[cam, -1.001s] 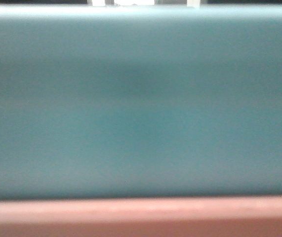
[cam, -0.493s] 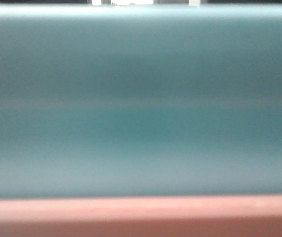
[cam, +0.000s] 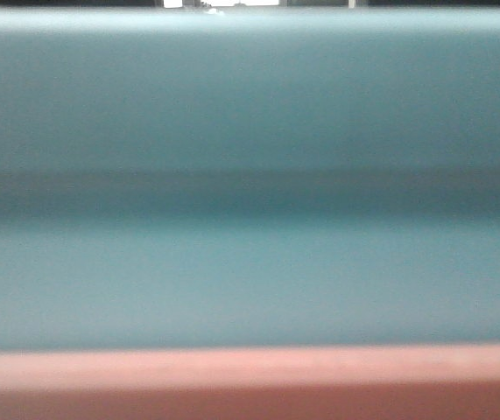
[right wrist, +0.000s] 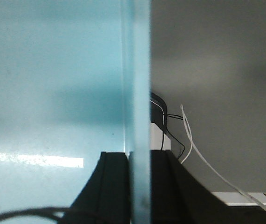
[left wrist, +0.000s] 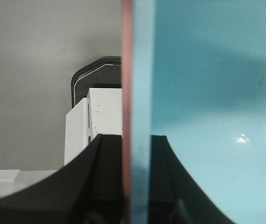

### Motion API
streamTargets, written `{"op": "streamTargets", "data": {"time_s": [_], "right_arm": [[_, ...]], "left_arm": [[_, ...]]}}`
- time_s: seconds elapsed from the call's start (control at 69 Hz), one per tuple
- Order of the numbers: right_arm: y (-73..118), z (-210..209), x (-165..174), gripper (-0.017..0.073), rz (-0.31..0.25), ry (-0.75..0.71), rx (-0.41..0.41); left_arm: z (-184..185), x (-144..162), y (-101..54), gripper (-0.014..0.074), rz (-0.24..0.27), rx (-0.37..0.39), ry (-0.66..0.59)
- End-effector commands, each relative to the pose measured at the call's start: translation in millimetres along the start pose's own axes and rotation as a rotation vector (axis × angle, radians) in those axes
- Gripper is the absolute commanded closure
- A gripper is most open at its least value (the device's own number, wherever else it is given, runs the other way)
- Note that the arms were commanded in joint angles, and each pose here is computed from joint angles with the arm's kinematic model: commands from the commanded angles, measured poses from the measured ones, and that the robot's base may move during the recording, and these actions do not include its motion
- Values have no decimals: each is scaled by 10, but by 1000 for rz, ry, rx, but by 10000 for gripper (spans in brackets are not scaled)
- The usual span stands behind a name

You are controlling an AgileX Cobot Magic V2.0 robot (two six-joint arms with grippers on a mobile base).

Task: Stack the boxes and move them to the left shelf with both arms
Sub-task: 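Keep both grippers clamped on the bin walls while driving to the shelf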

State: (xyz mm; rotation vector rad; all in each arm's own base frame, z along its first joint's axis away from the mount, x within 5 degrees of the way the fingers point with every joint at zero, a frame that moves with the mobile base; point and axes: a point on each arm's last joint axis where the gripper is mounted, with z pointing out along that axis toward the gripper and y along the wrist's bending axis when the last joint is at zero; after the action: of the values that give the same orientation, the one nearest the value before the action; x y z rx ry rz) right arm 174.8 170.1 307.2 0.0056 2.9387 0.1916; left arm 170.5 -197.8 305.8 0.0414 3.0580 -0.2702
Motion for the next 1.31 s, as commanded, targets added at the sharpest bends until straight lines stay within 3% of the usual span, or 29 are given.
{"op": "streamTargets", "data": {"time_s": [0.0,1.291], "right_arm": [[-7,-156,-20,504,-4,-60,-38],[-7,-156,-20,504,-4,-60,-38]], "left_arm": [[-217,112,5,598,-6,32,38],[-217,112,5,598,-6,32,38]]}}
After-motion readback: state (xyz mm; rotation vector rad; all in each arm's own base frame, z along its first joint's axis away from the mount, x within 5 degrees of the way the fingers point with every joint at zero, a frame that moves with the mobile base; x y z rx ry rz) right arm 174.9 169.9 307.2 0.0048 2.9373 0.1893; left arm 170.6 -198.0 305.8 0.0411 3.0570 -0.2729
